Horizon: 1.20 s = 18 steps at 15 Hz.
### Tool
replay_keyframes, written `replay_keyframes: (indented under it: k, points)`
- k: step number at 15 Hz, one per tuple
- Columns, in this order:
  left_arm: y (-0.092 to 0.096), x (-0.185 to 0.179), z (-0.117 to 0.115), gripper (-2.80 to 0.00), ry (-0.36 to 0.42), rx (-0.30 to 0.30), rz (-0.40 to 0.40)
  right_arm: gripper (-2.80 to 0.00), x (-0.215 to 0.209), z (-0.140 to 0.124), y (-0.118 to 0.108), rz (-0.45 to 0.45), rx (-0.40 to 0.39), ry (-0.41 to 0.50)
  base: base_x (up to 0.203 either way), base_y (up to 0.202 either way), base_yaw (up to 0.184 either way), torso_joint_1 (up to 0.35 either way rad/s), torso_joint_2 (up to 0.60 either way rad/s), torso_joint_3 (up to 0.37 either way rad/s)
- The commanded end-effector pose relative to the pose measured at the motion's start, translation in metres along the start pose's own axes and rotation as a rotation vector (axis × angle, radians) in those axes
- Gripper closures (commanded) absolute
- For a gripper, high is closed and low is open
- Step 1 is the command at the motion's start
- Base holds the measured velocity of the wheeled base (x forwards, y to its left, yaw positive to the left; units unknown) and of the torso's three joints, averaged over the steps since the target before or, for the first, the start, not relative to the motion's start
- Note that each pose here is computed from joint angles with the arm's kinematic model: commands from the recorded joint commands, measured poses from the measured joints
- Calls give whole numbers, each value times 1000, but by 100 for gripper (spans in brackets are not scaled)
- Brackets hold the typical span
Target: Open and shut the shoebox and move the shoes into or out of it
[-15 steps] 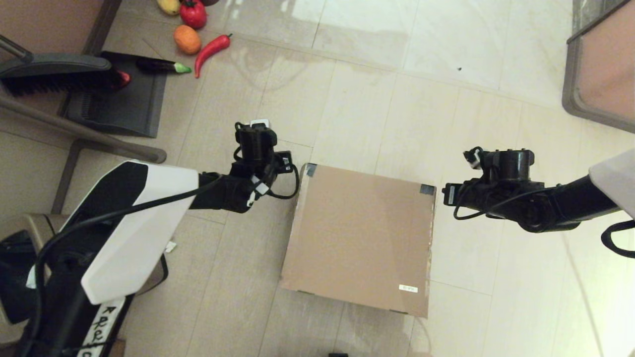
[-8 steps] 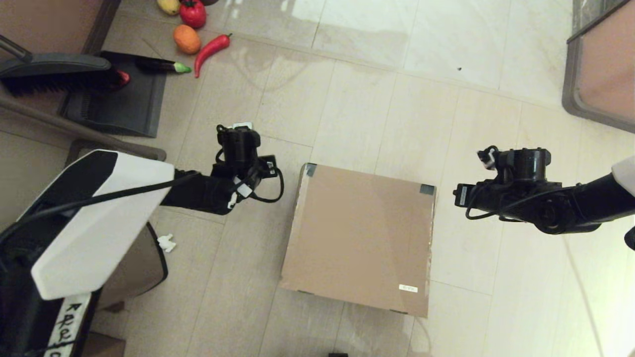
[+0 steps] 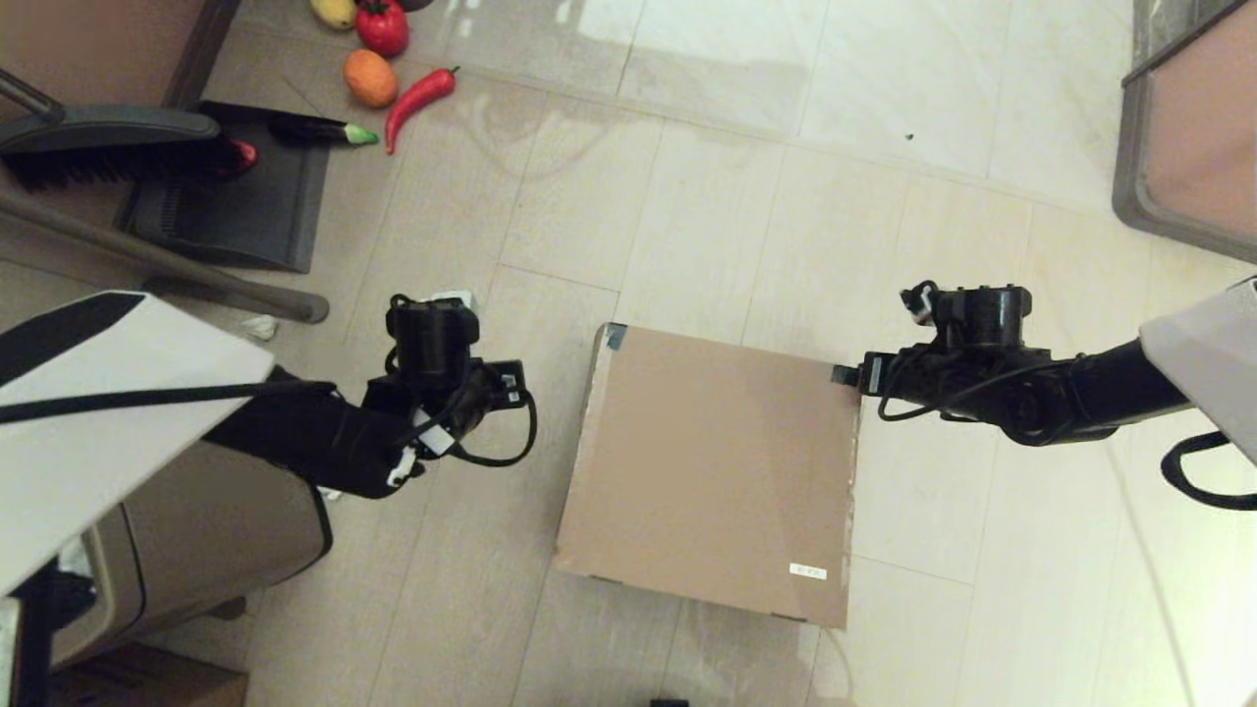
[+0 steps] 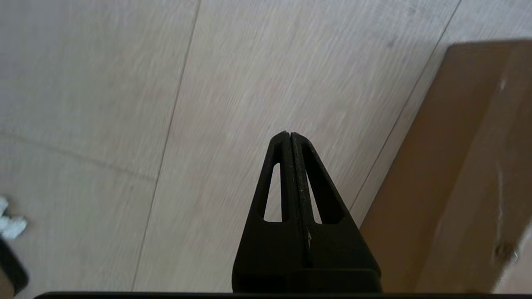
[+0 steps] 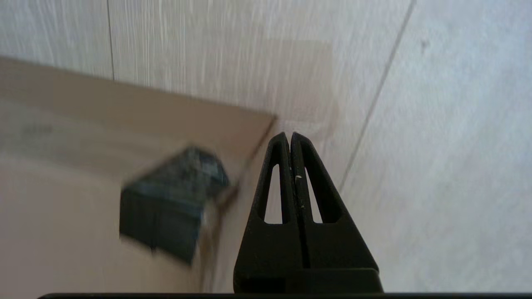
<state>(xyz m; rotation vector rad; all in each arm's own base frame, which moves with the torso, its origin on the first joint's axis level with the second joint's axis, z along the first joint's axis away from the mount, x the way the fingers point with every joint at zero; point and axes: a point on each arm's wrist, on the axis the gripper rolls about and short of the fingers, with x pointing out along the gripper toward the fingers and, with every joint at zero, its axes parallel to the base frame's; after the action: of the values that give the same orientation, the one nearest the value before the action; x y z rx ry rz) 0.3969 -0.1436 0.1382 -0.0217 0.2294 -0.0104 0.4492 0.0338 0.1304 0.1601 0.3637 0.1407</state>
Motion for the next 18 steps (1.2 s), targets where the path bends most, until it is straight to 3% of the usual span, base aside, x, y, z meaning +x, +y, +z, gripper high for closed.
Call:
replay_keyframes:
  k: [1,4,8,11,16,18]
  points:
    - [4,-12,6,0,-14,-6,0,0,10,5,3,10,-2,-8,0,0,0,0,0,0]
    - [6,-16,6,0,-13,-6,2,0,15,18,7,15,1,-29,0,0,0,0,0,0]
    - [15,-21,3,0,4,-33,20,0,-10,24,-8,-36,13,-3,0,0,0,0,0,0]
    - [17,-20,4,0,4,-35,26,0,-26,11,-11,-50,23,52,0,0,0,0,0,0]
    - [39,-14,7,0,-7,-53,77,0,-26,-8,17,11,6,113,0,0,0,0,0,0]
    - [45,-11,13,0,-62,-70,88,0,-16,-11,29,37,-6,115,0,0,0,0,0,0]
